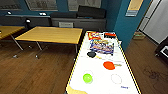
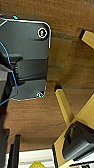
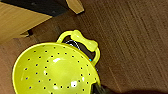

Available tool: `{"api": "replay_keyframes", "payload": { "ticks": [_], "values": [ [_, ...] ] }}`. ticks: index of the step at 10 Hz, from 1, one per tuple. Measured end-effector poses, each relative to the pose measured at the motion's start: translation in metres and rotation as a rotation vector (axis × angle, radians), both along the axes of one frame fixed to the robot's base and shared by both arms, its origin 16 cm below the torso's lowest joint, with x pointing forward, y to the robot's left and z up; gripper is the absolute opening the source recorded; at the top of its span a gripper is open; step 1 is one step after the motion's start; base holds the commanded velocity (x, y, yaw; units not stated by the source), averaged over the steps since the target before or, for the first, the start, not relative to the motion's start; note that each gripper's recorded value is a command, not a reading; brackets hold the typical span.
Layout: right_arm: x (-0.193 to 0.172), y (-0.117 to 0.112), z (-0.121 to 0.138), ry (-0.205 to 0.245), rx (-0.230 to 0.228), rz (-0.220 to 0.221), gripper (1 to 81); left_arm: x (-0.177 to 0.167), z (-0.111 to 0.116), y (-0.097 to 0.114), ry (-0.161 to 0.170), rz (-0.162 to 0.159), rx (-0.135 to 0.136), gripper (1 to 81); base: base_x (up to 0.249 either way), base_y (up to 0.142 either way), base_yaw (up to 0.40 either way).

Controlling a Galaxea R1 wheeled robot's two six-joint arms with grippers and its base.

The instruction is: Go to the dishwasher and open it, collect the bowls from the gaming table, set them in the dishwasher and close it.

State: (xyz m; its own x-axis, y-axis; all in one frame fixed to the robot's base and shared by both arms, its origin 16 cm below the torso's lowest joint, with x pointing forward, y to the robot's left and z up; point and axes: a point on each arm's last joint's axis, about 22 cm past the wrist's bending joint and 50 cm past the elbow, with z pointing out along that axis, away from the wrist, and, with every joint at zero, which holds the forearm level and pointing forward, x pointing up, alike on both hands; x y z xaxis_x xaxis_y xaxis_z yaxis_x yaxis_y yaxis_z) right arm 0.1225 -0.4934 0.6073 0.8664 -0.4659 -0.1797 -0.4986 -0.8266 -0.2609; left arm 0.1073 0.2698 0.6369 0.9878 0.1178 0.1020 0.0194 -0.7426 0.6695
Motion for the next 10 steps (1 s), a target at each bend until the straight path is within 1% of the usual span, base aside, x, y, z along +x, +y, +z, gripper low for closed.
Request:
{"api": "replay_keyframes", "payload": {
  "ticks": [1,2,3,4,5,6,7,8,9,10],
  "values": [
    [-0.01,0.002,-0.003,0.003,-0.001,-0.003,1.0,0.008,0.003,-0.002,-0.005,0.008,-0.007,81.1,0.0,0.0,0.0],
    [-0.021,0.009,-0.006,0.01,0.006,-0.004,1.0,0.015,0.005,0.0,-0.004,0.016,-0.007,81.1,0.0,0.0,0.0],
    [-0.029,0.023,-0.01,0.013,0.025,-0.004,1.0,0.027,0.008,0.005,-0.008,0.032,-0.003,81.1,0.0,0.0,0.0],
    [-0.033,0.045,-0.015,0.011,0.059,-0.005,1.0,0.049,0.014,0.012,-0.008,0.073,-0.003,81.1,0.0,0.0,0.0],
    [-0.034,0.067,-0.02,0.003,0.091,-0.009,1.0,0.074,0.025,0.02,-0.026,0.104,-0.005,81.1,0.0,0.0,0.0],
    [-0.038,0.085,-0.023,-0.001,0.117,-0.009,1.0,0.097,0.035,0.024,-0.046,0.125,-0.01,81.1,0.0,0.0,0.0],
    [-0.048,0.097,-0.023,0.001,0.135,-0.007,1.0,0.118,0.044,0.023,-0.058,0.13,-0.02,81.1,0.0,0.0,0.0],
    [-0.059,0.102,-0.022,0.003,0.141,-0.003,1.0,0.141,0.054,0.021,-0.076,0.123,-0.028,81.1,0.0,0.0,0.0],
    [-0.066,0.108,-0.023,0.002,0.148,0.0,1.0,0.165,0.064,0.022,-0.093,0.118,-0.028,81.1,0.0,0.0,0.0],
    [-0.068,0.116,-0.025,0.002,0.159,0.001,1.0,0.182,0.074,0.024,-0.101,0.116,-0.027,81.1,0.0,0.0,0.0]
  ]
}}
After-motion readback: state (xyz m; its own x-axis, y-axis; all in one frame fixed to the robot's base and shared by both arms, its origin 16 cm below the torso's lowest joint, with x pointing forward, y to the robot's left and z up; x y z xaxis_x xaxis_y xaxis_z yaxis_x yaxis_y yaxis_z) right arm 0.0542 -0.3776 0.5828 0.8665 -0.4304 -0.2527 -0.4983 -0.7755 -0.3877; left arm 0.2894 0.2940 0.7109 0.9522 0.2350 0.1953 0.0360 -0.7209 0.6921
